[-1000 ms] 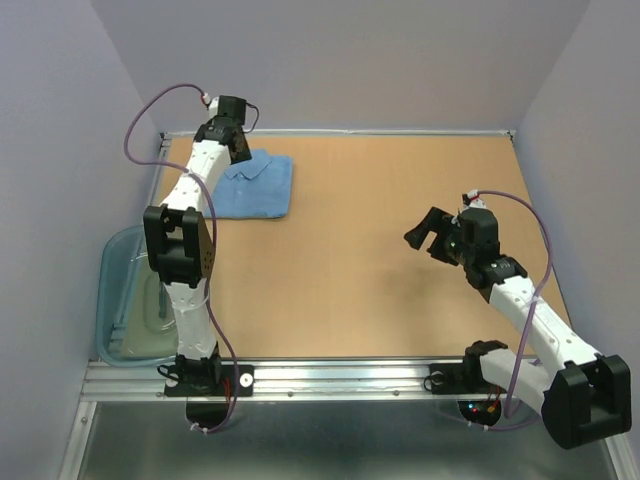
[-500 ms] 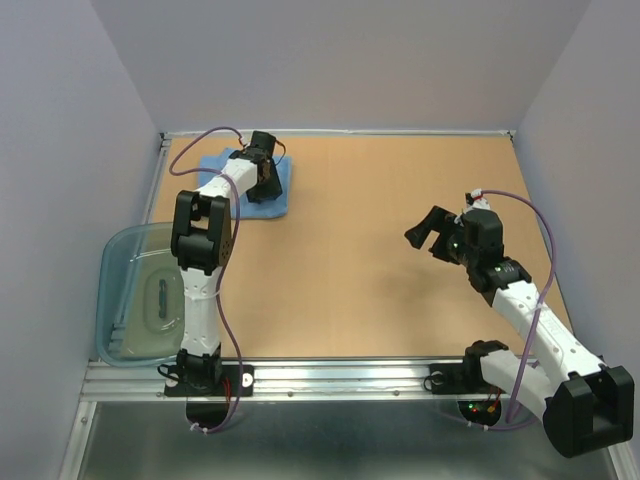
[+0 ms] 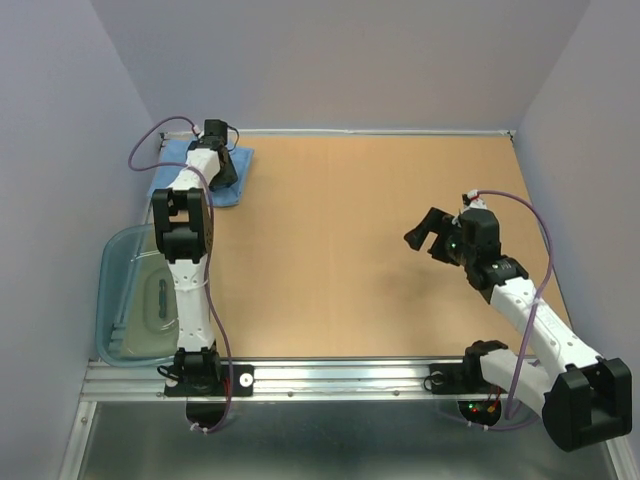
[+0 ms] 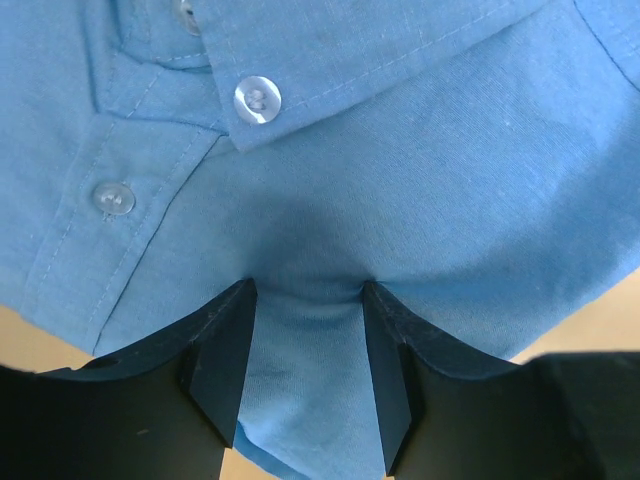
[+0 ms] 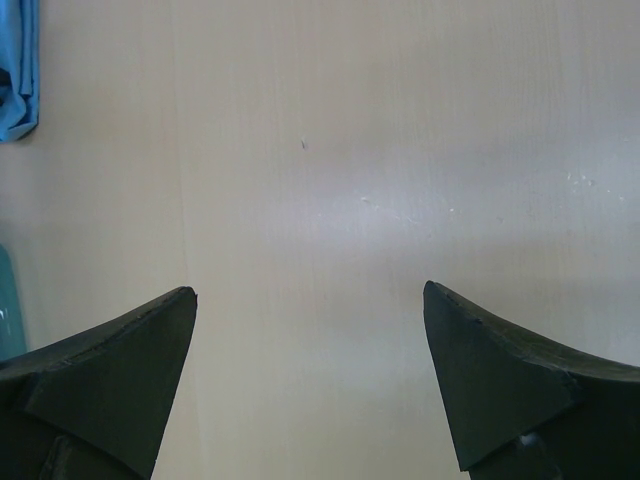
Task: Fold and stack the long sleeve shirts
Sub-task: Neatly place the folded shirt to the corner
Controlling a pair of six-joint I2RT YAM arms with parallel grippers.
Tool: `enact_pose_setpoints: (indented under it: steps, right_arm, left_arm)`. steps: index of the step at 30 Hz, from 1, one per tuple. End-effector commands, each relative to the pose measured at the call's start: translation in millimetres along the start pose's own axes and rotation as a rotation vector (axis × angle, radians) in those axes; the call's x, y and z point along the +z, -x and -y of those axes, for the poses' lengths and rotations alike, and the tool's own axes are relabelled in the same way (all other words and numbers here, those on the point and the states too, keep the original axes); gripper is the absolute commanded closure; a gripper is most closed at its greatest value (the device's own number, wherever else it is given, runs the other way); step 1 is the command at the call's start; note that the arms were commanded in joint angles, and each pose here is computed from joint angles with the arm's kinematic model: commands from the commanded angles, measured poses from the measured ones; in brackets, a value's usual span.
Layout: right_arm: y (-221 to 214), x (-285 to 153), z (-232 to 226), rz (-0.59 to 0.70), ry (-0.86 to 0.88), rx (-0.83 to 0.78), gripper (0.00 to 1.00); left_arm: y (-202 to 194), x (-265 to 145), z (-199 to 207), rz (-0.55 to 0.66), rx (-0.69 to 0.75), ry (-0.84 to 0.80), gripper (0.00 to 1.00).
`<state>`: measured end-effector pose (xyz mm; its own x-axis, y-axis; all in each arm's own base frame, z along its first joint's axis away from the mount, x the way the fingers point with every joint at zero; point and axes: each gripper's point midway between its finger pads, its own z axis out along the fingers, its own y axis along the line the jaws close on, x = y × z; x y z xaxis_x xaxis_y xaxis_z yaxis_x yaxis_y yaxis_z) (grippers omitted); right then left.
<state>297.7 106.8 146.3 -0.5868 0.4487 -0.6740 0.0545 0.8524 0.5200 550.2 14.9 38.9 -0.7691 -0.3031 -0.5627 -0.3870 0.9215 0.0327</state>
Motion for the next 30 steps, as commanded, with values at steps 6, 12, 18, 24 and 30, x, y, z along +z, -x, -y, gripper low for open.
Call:
enact_pose_setpoints:
  steps: [6,12,18,24,30]
  right_arm:
    - [31,-3,-20,0.056,0.035,-0.018,0.0]
    - [36,-10,-18,0.08,0.019,-0.041,0.0]
    - [63,-34,-26,0.161,0.007,-0.099,0.0]
    - [95,-68,-30,0.266,-0.036,-0.147,0.0]
    - [139,-136,-44,0.433,-0.06,-0.181,0.0]
  left_arm:
    - [31,11,-17,0.031,-0.012,0.012,0.42]
    - [38,-2,-4,0.059,-0.038,-0.075,0.42]
    - [66,-79,1,0.167,-0.097,-0.184,0.41]
    - [91,-197,-5,0.326,-0.14,-0.317,0.41]
    - [93,-354,-51,0.595,-0.18,-0.374,0.38]
